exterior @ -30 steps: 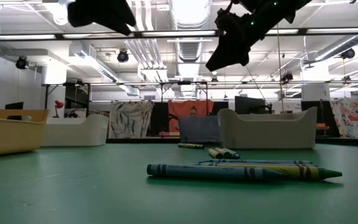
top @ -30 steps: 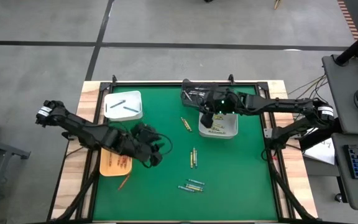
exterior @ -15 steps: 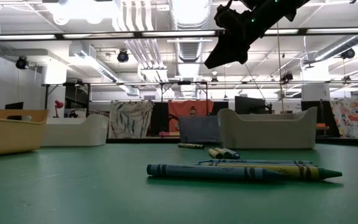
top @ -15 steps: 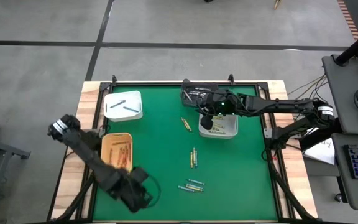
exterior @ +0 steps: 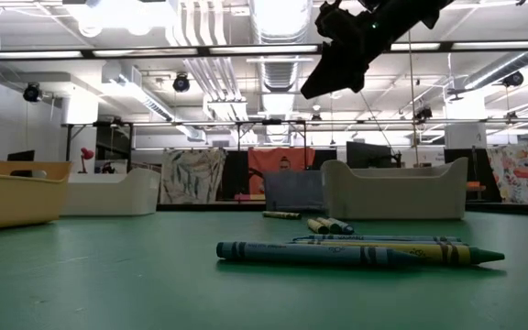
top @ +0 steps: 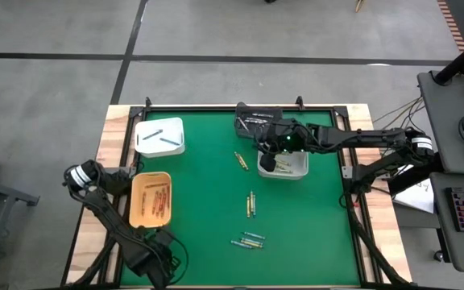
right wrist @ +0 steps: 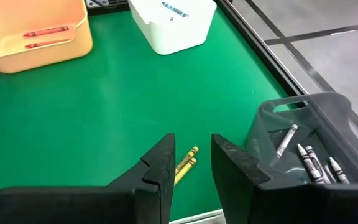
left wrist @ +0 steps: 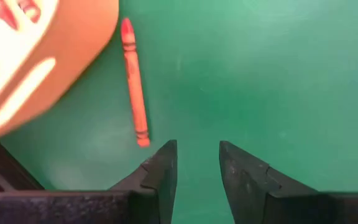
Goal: Sort crayons
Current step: Put the orange crayon into the orange bin
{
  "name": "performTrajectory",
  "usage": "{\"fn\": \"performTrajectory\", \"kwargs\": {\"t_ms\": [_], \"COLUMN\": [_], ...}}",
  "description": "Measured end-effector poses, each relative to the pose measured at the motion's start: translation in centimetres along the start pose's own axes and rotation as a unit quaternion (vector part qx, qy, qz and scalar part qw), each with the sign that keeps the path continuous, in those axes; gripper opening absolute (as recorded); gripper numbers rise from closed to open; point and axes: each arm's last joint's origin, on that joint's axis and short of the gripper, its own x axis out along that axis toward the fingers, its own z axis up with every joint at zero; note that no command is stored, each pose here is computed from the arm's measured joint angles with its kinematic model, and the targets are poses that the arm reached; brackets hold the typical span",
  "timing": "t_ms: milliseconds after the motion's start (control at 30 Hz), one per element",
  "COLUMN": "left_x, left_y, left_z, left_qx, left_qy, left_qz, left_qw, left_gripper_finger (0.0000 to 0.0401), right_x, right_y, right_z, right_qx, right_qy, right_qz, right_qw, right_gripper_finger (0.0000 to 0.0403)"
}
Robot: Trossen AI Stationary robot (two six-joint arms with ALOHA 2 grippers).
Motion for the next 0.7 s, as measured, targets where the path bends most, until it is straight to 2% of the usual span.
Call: {"fn": "performTrajectory", "kwargs": {"t_ms": [167,367,700], "left_x": [1.4,2.4,4.1], "left_y": [1.1,2.3,3.1], "left_z": [-0.6,-1.5,-1.8], "left_qx": [0.028,0.048,0.048], "left_qy": [-0.011,-0.018,-0.053], "left_qz": [0.027,0.045,0.035], "left_qw": [0.999,0.998,0.997], "left_gripper_finger": [0.0108,0.0141,0.0152], "right_x": [0.0,0.0,0.0], "right_y": [0.4,0.5,0.6], "right_z": [0.0,0.0,-0.1], "right_qx": [-0.003,0.001,0.013], "right_qy": [0.000,0.000,0.001], "right_qz": [0.006,0.007,0.008], "right_qw": [1.000,1.000,1.000], "right_gripper_finger": [0.0093,0.0086,0.0084]}}
